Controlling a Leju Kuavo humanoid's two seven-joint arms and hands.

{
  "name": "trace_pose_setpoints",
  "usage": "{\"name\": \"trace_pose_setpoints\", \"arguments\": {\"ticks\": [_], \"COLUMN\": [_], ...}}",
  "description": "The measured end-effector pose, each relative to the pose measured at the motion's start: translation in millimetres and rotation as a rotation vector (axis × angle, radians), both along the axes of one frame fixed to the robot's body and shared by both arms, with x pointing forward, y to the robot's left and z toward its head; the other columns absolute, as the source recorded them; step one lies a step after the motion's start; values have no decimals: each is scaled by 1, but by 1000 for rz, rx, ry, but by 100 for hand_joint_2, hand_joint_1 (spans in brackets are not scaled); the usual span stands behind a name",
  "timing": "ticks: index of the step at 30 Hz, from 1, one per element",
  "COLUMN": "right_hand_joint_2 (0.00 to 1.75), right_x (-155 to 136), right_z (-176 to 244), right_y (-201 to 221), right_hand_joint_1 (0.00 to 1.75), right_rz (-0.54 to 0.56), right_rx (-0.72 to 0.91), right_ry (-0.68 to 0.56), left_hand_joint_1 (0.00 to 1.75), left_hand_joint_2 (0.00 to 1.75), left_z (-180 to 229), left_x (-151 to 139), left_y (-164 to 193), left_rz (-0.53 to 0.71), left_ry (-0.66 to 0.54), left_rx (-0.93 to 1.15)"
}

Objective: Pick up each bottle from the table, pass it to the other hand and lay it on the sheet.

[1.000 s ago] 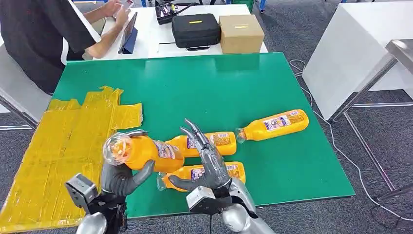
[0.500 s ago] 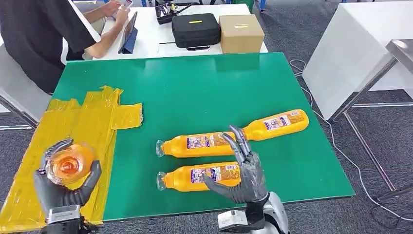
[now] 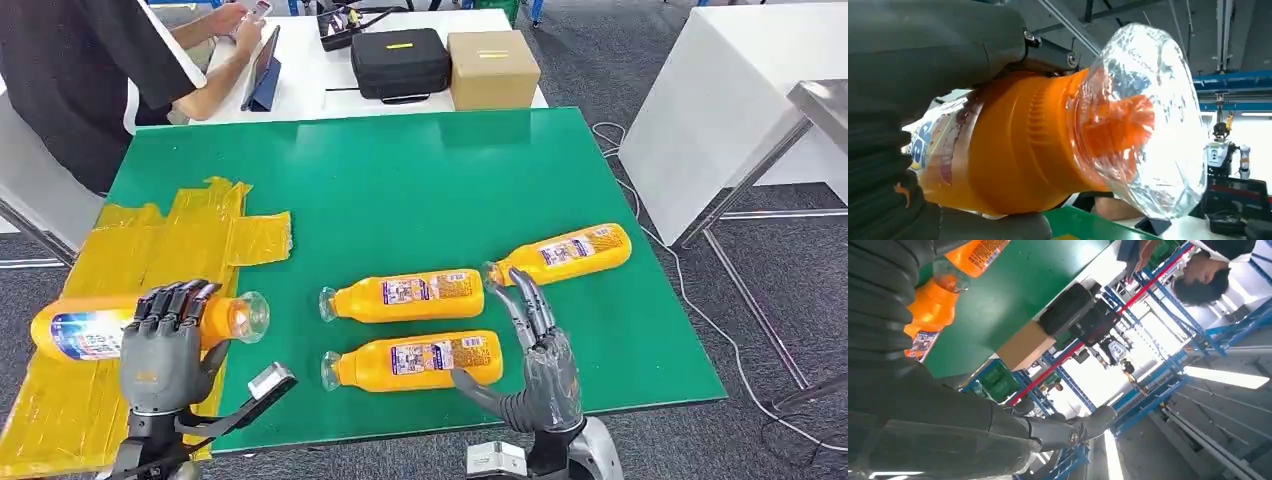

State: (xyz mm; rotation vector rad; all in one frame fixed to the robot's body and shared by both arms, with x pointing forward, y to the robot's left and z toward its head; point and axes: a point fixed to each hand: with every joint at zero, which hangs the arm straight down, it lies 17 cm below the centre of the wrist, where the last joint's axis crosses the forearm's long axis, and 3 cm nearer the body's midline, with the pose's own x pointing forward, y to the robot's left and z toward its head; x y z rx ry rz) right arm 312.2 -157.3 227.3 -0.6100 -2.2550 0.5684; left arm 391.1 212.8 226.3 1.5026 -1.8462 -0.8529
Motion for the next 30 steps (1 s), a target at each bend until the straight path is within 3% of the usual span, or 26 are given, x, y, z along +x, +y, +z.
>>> {"name": "trace_pose_setpoints", "arguments": {"ticks": [3, 7, 12, 19, 28, 29, 30], "right_hand_joint_2": [175, 175, 175, 175, 175, 175, 175], "right_x": [0, 2, 10, 18, 34, 36, 38], "right_z": [1, 1, 5, 6, 6, 6, 6], "right_y": [-1, 5, 13, 14, 14, 13, 12], "right_hand_joint_1": [0, 0, 0, 0, 0, 0, 0], "right_rz": [2, 37, 69, 75, 79, 76, 72], "right_rx": [0, -1, 10, 13, 20, 19, 19], "right_ry": [-1, 9, 15, 23, 34, 35, 36], "left_hand_joint_1": [175, 175, 175, 175, 175, 141, 12], "left_hand_joint_2": [175, 175, 175, 175, 175, 175, 175], "left_z": [-6, -34, -83, -122, -171, -173, -173], "left_x": [7, 40, 62, 83, 99, 101, 104], "left_y": [1, 18, -11, -6, 38, 43, 46], "left_rz": [6, 145, 88, 64, 183, 190, 194], "left_ry": [24, 174, 289, 376, 525, 532, 535], "left_rx": [7, 9, 156, 268, 326, 327, 328]}}
